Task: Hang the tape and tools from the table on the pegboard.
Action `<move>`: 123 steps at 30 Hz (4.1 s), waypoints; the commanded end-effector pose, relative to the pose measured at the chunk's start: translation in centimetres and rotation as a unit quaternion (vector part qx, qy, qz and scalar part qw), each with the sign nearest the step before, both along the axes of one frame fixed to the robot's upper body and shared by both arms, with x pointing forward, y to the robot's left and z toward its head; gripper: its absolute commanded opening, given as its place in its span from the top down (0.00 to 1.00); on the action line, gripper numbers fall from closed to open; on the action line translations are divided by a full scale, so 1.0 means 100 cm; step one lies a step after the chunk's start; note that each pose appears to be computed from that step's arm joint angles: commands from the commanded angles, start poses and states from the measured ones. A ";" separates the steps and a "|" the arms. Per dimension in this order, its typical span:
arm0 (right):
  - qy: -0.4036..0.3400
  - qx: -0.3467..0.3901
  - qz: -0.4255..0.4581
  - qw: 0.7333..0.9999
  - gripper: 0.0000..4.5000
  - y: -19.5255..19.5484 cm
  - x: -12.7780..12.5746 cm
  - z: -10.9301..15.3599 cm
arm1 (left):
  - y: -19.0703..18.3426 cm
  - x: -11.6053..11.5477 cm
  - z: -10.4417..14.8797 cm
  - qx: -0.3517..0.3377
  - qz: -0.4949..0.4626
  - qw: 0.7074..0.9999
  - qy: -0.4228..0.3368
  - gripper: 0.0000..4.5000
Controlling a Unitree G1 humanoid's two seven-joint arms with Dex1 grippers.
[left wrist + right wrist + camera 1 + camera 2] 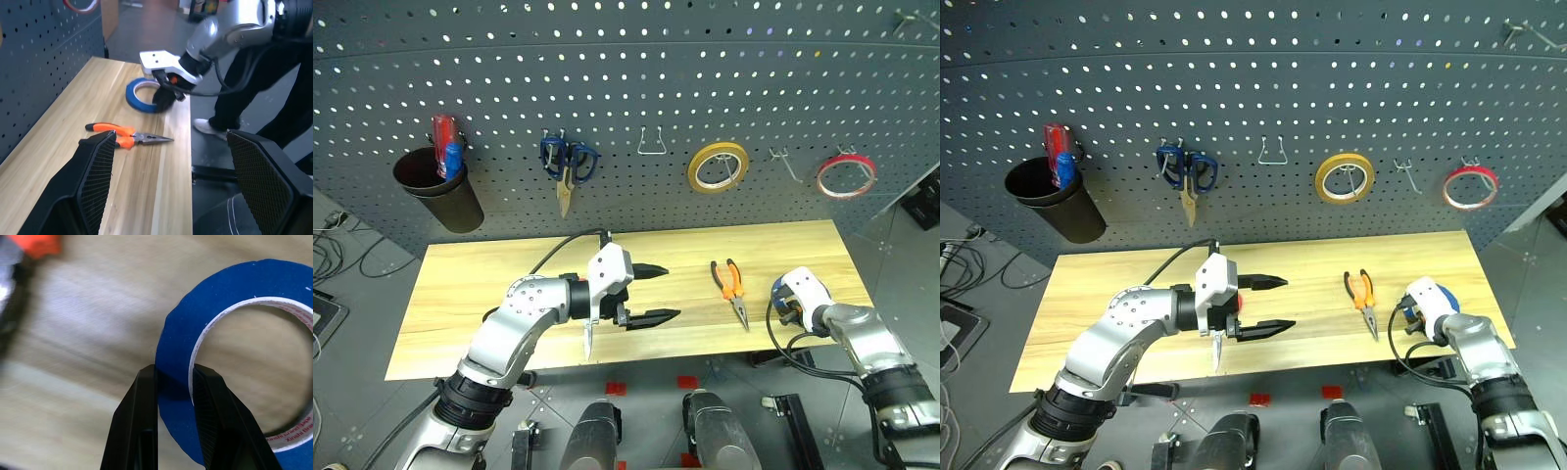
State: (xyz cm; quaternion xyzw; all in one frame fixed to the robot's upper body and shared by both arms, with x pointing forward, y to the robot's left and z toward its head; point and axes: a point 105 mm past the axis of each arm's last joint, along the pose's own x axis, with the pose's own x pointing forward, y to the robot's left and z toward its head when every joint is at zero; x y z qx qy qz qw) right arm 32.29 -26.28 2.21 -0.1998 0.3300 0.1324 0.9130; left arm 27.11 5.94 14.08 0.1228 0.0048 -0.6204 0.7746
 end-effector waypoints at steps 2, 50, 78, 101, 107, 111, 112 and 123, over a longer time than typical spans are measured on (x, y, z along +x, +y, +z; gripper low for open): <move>-0.191 -0.030 -0.017 0.981 0.85 0.001 -0.011 0.096 | -0.003 -0.001 0.023 -0.029 -0.006 0.999 -0.037 0.16; -0.071 0.100 -0.070 0.990 0.00 0.123 0.025 0.020 | 0.072 0.036 -0.011 0.114 0.060 0.991 -0.047 0.16; -0.036 0.092 -0.090 0.991 0.37 0.104 0.065 -0.001 | 0.078 0.030 -0.016 0.089 0.087 0.991 -0.051 0.16; -0.493 0.321 0.170 0.791 0.37 0.282 0.022 0.307 | 0.109 0.010 0.050 -0.126 0.297 0.942 -0.091 0.16; -0.551 0.309 0.178 0.755 0.37 0.290 0.042 0.333 | 0.104 0.008 0.055 -0.123 0.300 0.941 -0.098 0.16; -0.585 0.285 0.179 0.738 0.37 0.288 0.053 0.340 | 0.098 0.010 0.060 -0.128 0.298 0.940 -0.105 0.16; -0.594 0.276 0.180 0.734 0.37 0.287 0.055 0.341 | 0.097 0.011 0.061 -0.130 0.298 0.940 -0.106 0.16; -0.627 0.207 0.185 0.728 0.37 0.275 0.064 0.303 | 0.086 0.019 0.068 -0.144 0.290 0.939 -0.114 0.16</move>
